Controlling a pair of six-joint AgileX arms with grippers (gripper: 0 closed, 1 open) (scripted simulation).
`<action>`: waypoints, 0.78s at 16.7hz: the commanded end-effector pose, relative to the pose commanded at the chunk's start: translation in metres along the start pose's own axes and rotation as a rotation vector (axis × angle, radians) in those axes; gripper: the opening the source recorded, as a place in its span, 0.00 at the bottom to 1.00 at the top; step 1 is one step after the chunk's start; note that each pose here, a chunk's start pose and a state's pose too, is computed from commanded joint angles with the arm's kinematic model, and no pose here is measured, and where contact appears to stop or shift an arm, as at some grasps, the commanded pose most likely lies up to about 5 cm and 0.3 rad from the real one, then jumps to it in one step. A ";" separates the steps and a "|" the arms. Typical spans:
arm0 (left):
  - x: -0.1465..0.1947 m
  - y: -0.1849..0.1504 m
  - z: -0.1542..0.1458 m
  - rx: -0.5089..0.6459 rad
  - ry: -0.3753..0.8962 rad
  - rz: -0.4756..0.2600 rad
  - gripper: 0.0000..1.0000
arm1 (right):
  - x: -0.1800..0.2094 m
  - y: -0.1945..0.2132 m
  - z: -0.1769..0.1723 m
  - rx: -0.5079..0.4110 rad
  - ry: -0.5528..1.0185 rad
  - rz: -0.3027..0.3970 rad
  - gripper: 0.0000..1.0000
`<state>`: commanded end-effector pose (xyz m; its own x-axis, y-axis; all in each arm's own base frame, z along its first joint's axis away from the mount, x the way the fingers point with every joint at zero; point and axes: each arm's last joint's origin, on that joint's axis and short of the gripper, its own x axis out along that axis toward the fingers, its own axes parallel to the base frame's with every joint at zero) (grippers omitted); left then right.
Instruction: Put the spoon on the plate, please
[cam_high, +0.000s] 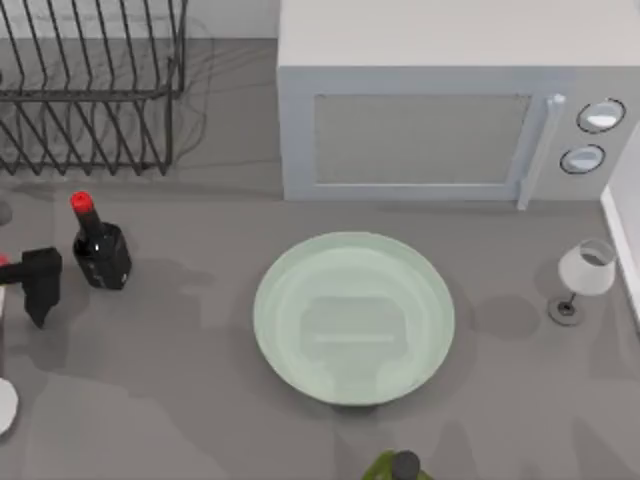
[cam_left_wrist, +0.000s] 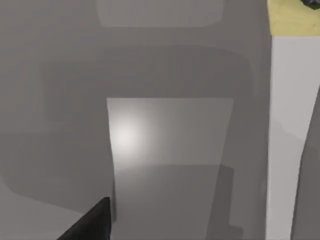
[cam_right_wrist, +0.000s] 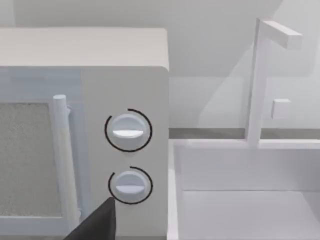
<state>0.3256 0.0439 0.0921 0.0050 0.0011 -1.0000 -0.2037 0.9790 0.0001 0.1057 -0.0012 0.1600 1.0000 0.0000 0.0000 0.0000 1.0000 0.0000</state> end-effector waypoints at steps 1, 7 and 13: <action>0.000 0.000 0.000 0.000 0.000 0.000 0.70 | 0.000 0.000 0.000 0.000 0.000 0.000 1.00; 0.000 0.000 0.000 0.000 0.000 0.000 0.25 | 0.000 0.000 0.000 0.000 0.000 0.000 1.00; 0.000 0.000 0.000 0.000 0.000 0.000 0.00 | 0.000 0.000 0.000 0.000 0.000 0.000 1.00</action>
<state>0.3256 0.0439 0.0921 0.0050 0.0011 -1.0000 -0.2037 0.9790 0.0001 0.1057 -0.0012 0.1600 1.0000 0.0000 0.0000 0.0000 1.0000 0.0000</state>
